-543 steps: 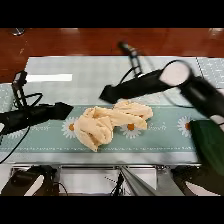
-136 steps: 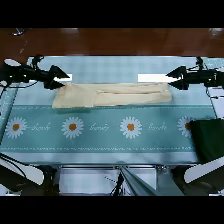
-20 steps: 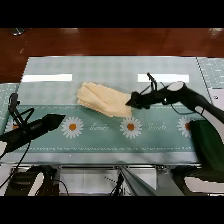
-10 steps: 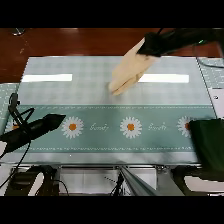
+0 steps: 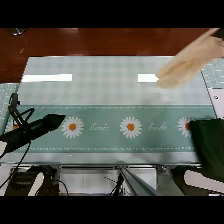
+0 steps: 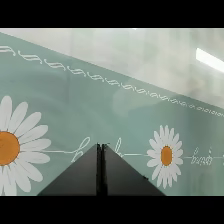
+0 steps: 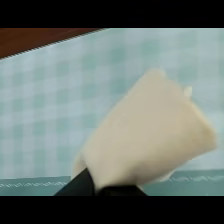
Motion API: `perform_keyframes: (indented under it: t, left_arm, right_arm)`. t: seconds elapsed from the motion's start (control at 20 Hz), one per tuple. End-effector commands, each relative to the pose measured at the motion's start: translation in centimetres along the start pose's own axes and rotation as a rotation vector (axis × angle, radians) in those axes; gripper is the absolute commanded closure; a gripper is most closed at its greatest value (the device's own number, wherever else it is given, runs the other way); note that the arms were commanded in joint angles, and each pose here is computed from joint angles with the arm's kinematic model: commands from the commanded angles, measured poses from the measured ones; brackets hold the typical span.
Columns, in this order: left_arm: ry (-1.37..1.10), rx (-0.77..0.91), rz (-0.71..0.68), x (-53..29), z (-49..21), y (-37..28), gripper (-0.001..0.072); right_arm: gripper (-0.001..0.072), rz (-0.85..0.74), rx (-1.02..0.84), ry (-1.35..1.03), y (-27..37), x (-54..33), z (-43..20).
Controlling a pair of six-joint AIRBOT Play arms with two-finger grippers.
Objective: Fold the shirts.
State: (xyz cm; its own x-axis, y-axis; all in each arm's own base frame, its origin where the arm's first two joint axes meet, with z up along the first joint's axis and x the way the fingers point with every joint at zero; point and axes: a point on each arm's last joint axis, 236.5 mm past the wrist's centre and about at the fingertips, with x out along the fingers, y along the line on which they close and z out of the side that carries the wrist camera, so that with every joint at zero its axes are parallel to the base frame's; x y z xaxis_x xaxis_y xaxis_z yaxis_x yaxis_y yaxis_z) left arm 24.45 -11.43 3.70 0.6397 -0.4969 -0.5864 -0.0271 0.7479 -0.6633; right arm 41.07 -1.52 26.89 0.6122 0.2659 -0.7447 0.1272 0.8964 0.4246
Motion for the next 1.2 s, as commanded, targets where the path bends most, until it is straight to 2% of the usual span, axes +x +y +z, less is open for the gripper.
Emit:
perform_keyframes:
  t: [0.0,0.2,0.4,0.6,0.65,0.75,0.8,0.9,1.0,1.1,1.15]
  left_arm:
    - [-0.002,0.007,0.0,0.0,0.1,0.0,0.0688]
    - [-0.005,0.008,0.0,0.0,0.1,0.0,0.0689]
    - [-0.009,0.014,0.001,0.0,0.2,0.0,0.0689]
    - [-0.035,0.013,0.001,0.0,0.9,0.0,0.0688]
    - [-0.036,0.013,0.0,0.0,0.9,0.0,0.0689]
    - [-0.034,0.013,0.0,0.0,0.8,0.0,0.0689]
    - [-0.033,0.016,0.001,0.0,0.8,0.0,0.0689]
    - [-0.039,0.115,0.014,-0.2,1.8,-0.1,0.0689]
    - [-0.066,0.136,0.032,-1.0,4.7,-0.7,0.069]
    - [-0.116,0.16,0.042,-2.0,9.7,-2.1,0.0689]
    - [-0.124,0.174,0.035,-2.5,12.3,-3.4,0.0689]
  right_arm:
    - [0.0691,-0.169,0.198,0.06,-7.4,-4.9,-3.1]
    - [0.069,-0.362,0.364,0.069,-14.4,-9.3,-8.9]
    - [0.069,-0.664,0.643,0.138,-22.4,-13.4,-20.1]
    - [0.0685,-0.863,0.922,0.102,-24.6,-16.4,-28.0]
    - [0.0574,-0.96,0.96,0.089,-25.1,-17.8,-29.5]
    - [0.0137,-0.976,0.958,0.122,-25.2,-17.5,-30.7]
    - [0.0121,-0.921,0.924,0.132,-25.2,-16.5,-30.0]
    - [0.012,-0.816,0.867,0.13,-25.2,-14.6,-28.1]
    - [0.0124,-0.726,0.813,0.061,-25.4,-13.4,-24.4]
    - [0.0344,-0.599,0.69,-0.048,-24.3,-11.9,-18.1]
    - [0.0423,-0.502,0.604,-0.113,-22.6,-10.8,-13.9]
